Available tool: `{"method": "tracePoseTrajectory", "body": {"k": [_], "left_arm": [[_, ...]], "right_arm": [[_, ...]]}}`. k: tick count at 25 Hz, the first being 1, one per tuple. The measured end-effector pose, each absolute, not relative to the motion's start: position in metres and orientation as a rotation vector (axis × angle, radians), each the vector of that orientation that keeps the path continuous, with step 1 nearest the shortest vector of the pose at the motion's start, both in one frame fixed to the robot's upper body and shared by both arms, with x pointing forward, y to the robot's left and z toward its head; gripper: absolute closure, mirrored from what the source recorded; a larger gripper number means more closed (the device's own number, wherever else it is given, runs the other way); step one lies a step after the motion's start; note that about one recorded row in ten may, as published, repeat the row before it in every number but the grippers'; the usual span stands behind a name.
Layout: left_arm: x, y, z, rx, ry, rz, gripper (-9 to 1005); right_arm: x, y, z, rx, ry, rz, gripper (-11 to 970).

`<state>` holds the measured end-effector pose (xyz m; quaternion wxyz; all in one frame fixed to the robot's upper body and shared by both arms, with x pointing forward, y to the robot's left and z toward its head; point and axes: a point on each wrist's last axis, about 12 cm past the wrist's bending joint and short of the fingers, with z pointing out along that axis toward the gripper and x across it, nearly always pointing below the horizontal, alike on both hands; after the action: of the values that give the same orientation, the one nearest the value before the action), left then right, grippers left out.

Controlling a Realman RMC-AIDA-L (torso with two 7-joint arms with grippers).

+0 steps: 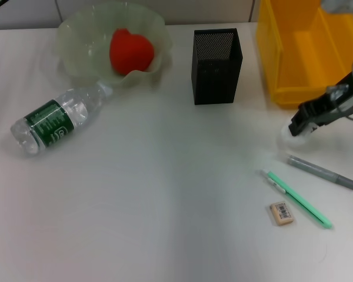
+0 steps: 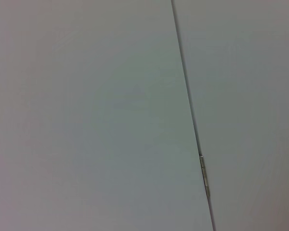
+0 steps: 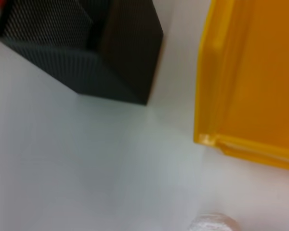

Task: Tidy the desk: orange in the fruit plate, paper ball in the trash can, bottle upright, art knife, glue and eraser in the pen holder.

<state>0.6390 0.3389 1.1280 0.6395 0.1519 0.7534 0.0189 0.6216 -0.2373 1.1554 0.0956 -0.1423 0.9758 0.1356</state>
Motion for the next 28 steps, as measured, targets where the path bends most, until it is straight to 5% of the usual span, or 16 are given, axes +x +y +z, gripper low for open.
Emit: {"method": "tracePoseTrajectory", "body": {"k": [12,17,28], "left_arm": [[0.638,0.343,1.130,0.339,1.713,0.054,196],[0.638,0.344,1.130,0.334,1.716,0.059,196],[0.626,0.351,1.128,0.304,1.718,0.022,197]], "right_arm": [[0.612,-0.285,1.213,-0.263,2.597,0.618,705],[0.625,-0.307,1.208,-0.160,2.401,0.519,714],[0.652,-0.293,1.183,-0.225,2.177,0.470,669]]}}
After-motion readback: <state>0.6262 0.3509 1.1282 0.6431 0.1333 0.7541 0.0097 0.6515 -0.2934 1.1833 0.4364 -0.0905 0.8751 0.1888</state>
